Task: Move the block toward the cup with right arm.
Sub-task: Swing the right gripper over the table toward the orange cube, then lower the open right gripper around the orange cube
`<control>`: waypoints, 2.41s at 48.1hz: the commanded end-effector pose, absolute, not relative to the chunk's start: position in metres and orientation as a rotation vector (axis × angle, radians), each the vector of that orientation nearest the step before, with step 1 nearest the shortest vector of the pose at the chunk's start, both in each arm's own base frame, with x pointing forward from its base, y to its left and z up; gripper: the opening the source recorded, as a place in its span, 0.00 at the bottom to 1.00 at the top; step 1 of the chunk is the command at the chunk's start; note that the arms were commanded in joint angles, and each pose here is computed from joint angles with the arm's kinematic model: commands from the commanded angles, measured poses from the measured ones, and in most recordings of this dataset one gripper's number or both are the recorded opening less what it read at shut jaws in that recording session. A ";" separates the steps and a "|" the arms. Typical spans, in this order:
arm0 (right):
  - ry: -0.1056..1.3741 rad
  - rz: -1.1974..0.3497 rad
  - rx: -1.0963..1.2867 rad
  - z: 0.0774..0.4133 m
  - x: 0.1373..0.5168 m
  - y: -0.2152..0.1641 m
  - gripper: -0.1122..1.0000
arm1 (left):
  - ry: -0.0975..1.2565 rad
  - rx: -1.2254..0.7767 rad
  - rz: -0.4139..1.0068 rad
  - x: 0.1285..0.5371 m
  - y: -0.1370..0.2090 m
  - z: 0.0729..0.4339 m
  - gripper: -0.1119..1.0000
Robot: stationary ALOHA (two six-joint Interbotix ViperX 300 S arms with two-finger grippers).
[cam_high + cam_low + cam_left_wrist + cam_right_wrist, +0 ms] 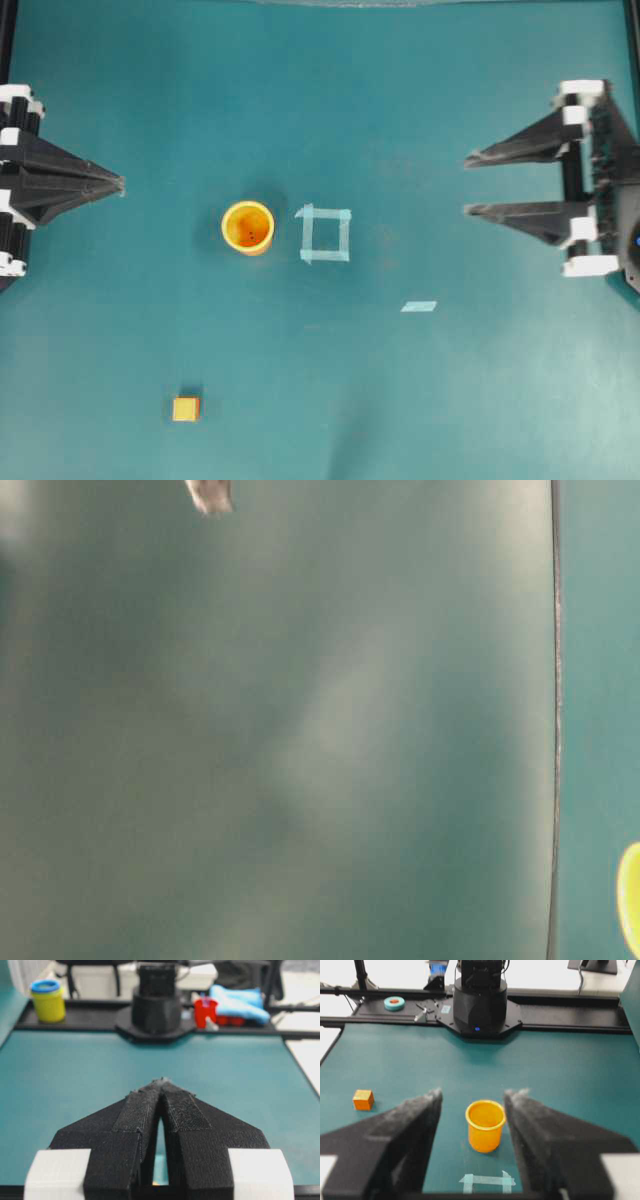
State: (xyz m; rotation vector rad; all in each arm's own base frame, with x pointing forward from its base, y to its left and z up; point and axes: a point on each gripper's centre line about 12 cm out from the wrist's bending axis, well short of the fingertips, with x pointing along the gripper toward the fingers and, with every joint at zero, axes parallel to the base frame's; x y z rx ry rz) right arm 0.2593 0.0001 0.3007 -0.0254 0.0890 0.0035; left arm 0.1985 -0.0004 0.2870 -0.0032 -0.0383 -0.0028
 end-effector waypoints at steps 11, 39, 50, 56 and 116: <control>0.156 0.010 -0.058 0.310 0.316 0.000 0.62 | -0.060 -0.003 -0.002 0.202 0.000 0.297 0.10; 0.534 0.095 -0.221 0.279 0.447 0.035 0.62 | -0.040 -0.002 -0.002 0.202 0.000 0.294 0.10; 0.578 0.156 -0.301 0.280 0.475 0.066 0.62 | -0.038 -0.003 -0.002 0.202 0.000 0.294 0.10; 0.577 0.187 -0.332 0.276 0.484 0.080 0.62 | -0.037 -0.003 -0.002 0.202 0.000 0.293 0.10; 0.489 0.239 0.007 0.206 0.539 0.143 0.61 | -0.037 -0.014 -0.002 0.202 0.000 0.293 0.10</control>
